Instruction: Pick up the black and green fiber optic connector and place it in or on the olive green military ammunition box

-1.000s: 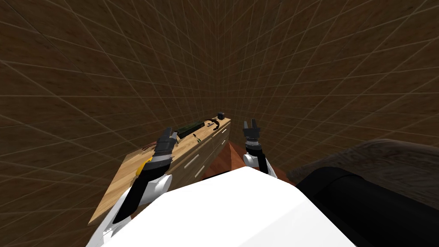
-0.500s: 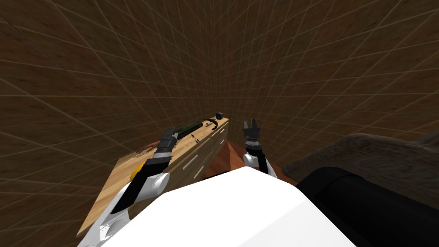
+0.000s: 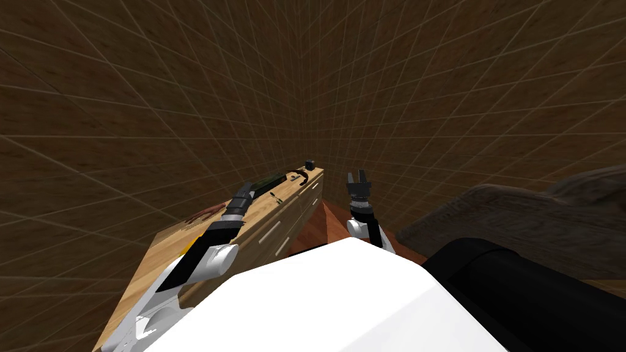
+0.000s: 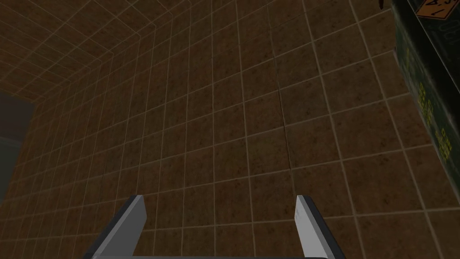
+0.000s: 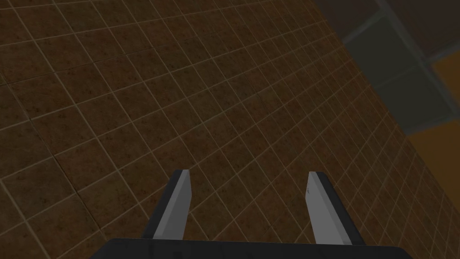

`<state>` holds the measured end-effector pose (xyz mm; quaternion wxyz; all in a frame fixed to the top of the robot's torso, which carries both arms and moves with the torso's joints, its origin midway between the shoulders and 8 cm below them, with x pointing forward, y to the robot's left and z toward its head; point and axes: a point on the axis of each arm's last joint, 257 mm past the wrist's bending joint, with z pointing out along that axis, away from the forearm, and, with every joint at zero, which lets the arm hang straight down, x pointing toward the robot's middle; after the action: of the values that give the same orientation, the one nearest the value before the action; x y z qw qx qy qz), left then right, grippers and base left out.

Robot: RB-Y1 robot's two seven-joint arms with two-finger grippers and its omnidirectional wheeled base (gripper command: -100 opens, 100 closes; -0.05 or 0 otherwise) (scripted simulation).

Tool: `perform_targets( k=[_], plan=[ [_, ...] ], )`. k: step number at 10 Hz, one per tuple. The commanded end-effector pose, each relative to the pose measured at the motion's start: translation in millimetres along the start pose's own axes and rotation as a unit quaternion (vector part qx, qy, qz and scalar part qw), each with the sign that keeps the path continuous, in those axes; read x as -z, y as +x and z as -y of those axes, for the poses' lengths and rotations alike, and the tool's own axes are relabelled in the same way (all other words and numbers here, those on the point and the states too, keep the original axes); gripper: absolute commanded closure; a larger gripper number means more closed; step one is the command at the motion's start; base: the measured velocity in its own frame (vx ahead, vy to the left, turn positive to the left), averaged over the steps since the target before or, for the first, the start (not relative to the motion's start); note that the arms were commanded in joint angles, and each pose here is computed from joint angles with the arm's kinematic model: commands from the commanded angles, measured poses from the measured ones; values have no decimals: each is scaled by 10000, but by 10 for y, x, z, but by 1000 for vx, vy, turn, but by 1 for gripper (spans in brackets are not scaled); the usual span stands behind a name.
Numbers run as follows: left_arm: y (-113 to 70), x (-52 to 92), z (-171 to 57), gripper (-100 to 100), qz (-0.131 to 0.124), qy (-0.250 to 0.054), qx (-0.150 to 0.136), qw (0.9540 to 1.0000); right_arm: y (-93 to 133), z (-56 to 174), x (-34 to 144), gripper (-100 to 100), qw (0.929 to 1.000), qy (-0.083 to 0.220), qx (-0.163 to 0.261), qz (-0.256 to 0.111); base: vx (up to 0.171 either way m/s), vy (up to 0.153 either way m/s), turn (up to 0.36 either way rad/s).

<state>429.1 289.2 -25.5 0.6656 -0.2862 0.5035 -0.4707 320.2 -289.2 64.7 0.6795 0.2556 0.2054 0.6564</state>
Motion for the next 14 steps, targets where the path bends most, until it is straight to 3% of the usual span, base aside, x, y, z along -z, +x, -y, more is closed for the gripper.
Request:
perform_targets(
  k=[1,5,10,14],
  plan=[
    [-8,0,-83,-100,-36,-161,-6,9999,0,0,0,0,10000,0,0,0,0,0,0],
    [-56,-56,-394,-100,-218,-742,-91,9970,0,0,0,0,10000,0,0,0,-7,6,-98],
    [-119,-67,-744,-100,-403,-1401,-202,9891,0,0,0,0,10000,0,0,0,0,3,-76],
    [-215,-42,-1072,-100,-563,-2015,-335,9773,0,0,0,0,10000,0,0,0,12,-2,-96]
  ],
)
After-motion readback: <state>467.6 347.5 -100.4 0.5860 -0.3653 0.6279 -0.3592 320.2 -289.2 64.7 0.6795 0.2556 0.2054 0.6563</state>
